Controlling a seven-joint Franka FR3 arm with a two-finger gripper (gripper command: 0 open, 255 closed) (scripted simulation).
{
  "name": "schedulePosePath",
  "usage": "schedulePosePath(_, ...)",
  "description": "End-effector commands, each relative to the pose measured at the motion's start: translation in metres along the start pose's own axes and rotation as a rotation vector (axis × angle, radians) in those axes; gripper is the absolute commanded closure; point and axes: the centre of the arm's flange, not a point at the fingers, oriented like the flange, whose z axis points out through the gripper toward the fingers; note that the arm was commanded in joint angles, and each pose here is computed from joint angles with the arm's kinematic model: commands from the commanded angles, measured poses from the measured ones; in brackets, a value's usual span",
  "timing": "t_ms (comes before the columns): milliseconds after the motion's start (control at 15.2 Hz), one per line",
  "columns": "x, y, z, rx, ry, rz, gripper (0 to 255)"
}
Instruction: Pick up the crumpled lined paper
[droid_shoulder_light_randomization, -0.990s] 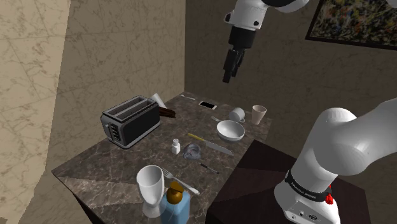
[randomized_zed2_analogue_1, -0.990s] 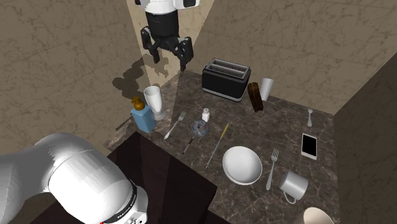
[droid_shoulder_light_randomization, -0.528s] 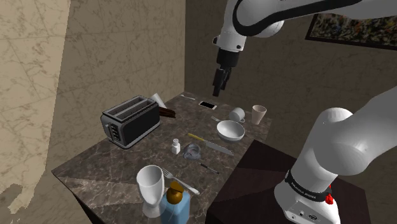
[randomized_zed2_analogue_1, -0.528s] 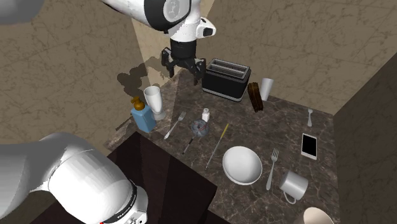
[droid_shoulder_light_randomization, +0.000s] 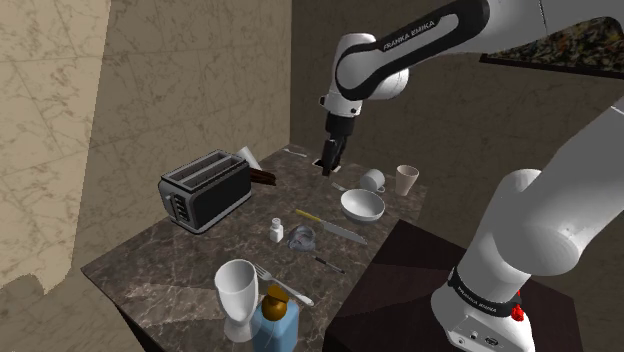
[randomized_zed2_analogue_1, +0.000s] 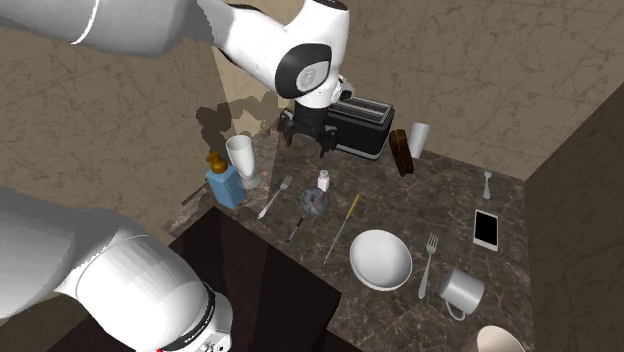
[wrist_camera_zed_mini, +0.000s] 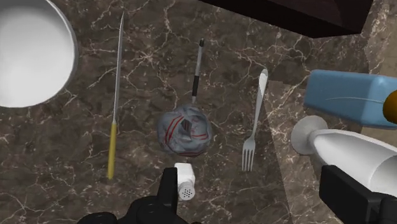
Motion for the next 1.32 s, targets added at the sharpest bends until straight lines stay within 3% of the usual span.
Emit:
schedulePosePath(0, 0.013, 0.01, 0.025, 0.01, -0.01, -0.009, 0)
schedulePosePath(1122, 0.093, 0.087, 0.231, 0.106, -0.097, -0.083, 0)
schedulePosePath(1254, 0.093, 0.088, 0.237, 0.107, -0.097, -0.083, 0)
